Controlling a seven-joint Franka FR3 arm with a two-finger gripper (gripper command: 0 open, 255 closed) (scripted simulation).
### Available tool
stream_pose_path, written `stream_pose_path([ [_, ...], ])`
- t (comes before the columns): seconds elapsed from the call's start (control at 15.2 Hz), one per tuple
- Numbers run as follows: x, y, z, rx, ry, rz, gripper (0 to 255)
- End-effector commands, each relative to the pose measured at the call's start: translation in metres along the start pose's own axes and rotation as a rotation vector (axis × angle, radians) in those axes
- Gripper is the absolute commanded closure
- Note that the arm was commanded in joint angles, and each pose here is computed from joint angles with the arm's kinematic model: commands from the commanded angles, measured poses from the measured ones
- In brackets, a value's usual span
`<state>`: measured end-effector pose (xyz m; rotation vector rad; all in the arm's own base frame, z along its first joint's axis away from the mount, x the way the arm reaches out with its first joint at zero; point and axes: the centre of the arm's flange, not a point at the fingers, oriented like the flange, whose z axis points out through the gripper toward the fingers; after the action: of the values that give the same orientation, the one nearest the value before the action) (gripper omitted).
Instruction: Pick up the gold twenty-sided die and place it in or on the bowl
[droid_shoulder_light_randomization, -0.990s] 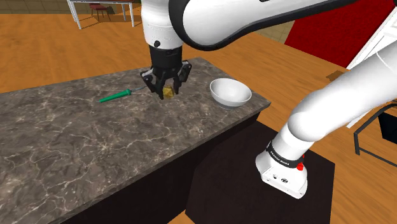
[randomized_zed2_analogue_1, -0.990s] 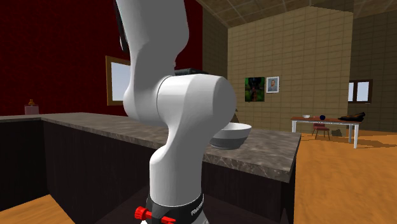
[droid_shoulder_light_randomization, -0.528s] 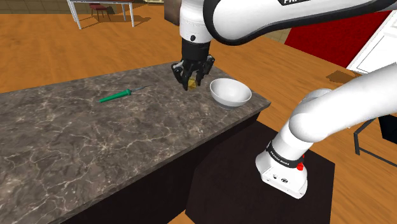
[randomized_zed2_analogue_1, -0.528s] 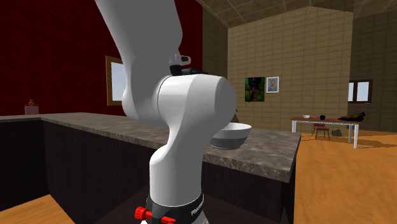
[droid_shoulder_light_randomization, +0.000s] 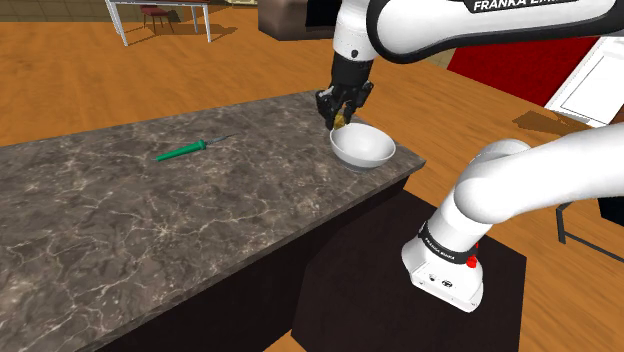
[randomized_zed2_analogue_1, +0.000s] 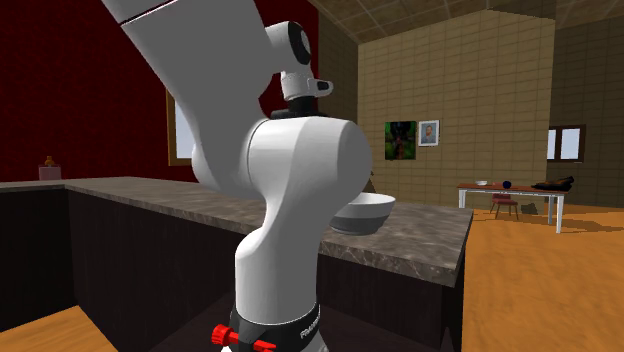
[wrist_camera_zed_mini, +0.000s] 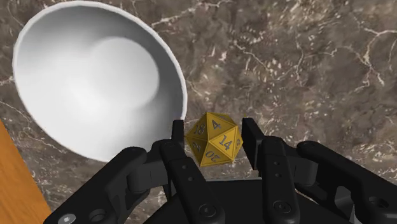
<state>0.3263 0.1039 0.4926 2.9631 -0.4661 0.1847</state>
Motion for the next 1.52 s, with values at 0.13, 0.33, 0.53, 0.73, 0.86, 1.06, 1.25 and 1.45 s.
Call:
stream_pose_path([
  [0.13,0.006,0.051,0.008,0.0,0.0,-0.002,255],
  [0.33,0.01,0.09,0.013,0.0,0.0,-0.002,255],
  [0.53,0.013,0.126,0.017,0.0,0.0,-0.002,255],
  [0.73,0.011,0.124,0.033,0.0,0.0,-0.002,255],
  [0.86,0.009,0.123,0.043,0.0,0.0,-0.002,255],
  [1.06,0.007,0.121,0.059,0.0,0.0,-0.002,255],
  [1.25,0.005,0.119,0.074,0.0,0.0,-0.002,255],
  [1.45,0.003,0.118,0.088,0.0,0.0,-0.002,255],
])
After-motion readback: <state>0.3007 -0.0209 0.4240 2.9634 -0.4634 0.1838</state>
